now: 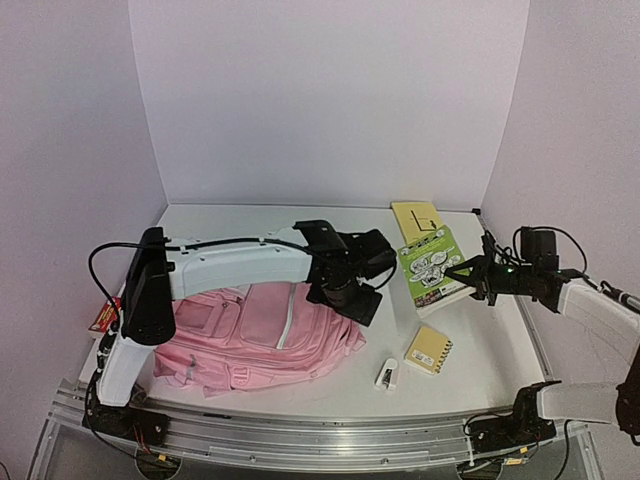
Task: Pack the student bag
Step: Pick up the book from the center of the board, then place the book in the student bag.
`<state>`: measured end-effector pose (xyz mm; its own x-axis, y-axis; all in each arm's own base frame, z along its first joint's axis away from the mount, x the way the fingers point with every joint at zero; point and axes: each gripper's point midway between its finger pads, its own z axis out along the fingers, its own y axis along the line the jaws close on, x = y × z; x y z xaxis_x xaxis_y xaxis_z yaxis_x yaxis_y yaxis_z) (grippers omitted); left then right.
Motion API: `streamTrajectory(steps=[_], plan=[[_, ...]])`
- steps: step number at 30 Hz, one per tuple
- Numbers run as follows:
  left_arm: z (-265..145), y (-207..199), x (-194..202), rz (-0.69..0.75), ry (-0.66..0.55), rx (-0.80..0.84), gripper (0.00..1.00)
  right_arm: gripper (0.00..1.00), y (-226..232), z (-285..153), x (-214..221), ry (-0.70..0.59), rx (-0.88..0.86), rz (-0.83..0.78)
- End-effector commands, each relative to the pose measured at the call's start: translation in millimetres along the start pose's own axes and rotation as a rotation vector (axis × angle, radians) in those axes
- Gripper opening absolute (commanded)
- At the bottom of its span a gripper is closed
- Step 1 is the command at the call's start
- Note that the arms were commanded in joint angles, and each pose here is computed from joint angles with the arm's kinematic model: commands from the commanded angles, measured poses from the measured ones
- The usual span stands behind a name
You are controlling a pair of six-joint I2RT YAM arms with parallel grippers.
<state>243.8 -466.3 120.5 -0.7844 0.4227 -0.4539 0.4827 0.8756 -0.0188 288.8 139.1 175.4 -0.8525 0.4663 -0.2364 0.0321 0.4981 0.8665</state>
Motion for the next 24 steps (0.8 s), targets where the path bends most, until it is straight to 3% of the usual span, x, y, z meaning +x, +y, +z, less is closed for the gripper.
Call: streamTrajectory(steps=[1,4,8,14,16,20,24], plan=[[14.7,27.8,20.9,0.015,0.076,-0.152,0.82,0.0,21.5,-7.6,2.7,0.014,-0.063,-0.095],[22.4,16.8,23.3,0.003,0.078,-0.092,0.72,0.0,17.6,-6.9,7.6,0.03,-0.059,-0.091],[20.8,26.0,17.2,-0.046,0.05,-0.132,0.4,0.0,19.6,-9.0,12.4,0.045,-0.07,-0.099],[-3.4,32.5,3.9,-0.075,0.0,-0.098,0.23,0.0,24.3,-14.0,19.2,0.059,-0.089,-0.111],[-10.4,39.4,0.8,-0.097,-0.005,-0.082,0.22,0.0,24.4,-14.5,20.8,0.061,-0.091,-0.113],[-14.9,46.0,2.3,-0.136,0.003,-0.002,0.31,0.0,24.9,-15.1,22.3,0.065,-0.095,-0.114],[-15.3,47.4,6.2,-0.165,0.018,0.093,0.29,0.0,25.5,-14.7,22.6,0.071,-0.099,-0.116]])
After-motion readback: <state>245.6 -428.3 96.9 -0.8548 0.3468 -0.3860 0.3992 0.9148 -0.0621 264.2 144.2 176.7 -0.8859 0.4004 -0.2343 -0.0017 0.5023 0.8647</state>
